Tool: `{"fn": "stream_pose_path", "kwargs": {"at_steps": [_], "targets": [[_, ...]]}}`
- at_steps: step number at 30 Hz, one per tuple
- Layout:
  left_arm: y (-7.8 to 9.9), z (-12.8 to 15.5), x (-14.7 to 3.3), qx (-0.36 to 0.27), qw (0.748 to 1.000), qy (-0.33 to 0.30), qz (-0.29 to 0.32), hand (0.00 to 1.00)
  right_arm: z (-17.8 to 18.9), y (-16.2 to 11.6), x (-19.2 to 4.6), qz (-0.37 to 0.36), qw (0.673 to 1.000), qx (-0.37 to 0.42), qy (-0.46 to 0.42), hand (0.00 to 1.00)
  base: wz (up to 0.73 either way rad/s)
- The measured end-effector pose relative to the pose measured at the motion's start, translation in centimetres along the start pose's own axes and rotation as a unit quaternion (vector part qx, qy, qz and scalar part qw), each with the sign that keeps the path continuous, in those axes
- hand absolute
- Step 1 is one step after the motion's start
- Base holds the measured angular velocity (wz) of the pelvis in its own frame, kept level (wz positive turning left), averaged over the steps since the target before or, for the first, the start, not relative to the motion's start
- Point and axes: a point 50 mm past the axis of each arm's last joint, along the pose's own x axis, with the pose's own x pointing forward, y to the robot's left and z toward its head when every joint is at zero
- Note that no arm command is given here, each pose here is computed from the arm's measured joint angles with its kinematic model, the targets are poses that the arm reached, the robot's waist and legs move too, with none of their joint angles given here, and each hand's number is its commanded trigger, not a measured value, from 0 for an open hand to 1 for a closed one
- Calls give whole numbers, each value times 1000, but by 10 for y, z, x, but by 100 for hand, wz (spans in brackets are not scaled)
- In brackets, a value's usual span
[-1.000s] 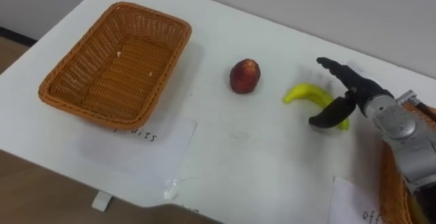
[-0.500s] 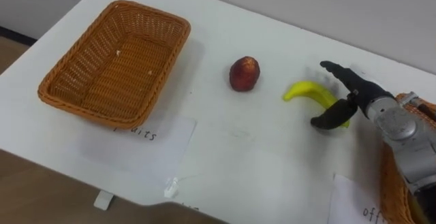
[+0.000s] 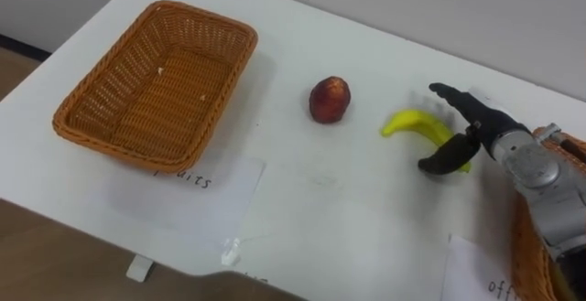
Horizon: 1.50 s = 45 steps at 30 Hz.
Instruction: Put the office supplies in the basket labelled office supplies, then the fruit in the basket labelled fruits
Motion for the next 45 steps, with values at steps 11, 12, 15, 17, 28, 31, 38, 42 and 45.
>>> {"fn": "stream_pose_path", "kwargs": {"at_steps": [11,12,15,17,28,31,38,42,45], "targets": [[-1,-7,1,17,1000,12,-6,0,5,6,0,43,999,-13,-10,0,0],[-1,-7,1,19,1000,11,-6,0,5,6,0,45,999,-13,-10,0,0],[0,-6,2,35,999,8,-8,0,5,7,-1,55,998,-14,-10,0,0],[0,-6,2,36,999,8,-8,0,5,6,-1,61,998,-16,-9,0,0],[0,-4,4,35,999,9,-27,0,4,9,-2,93,995,-20,-8,100,0],[0,-3,4,35,999,8,-33,0,5,10,-2,99,995,-23,-8,100,0],[1,1,5,35,999,3,-33,0,7,7,-1,94,995,-24,-11,100,0],[1,6,6,33,999,-2,-35,0,7,10,-1,107,994,-27,-10,100,0],[1,7,6,33,999,-4,-34,0,7,13,-1,117,993,-31,-10,100,3]]}}
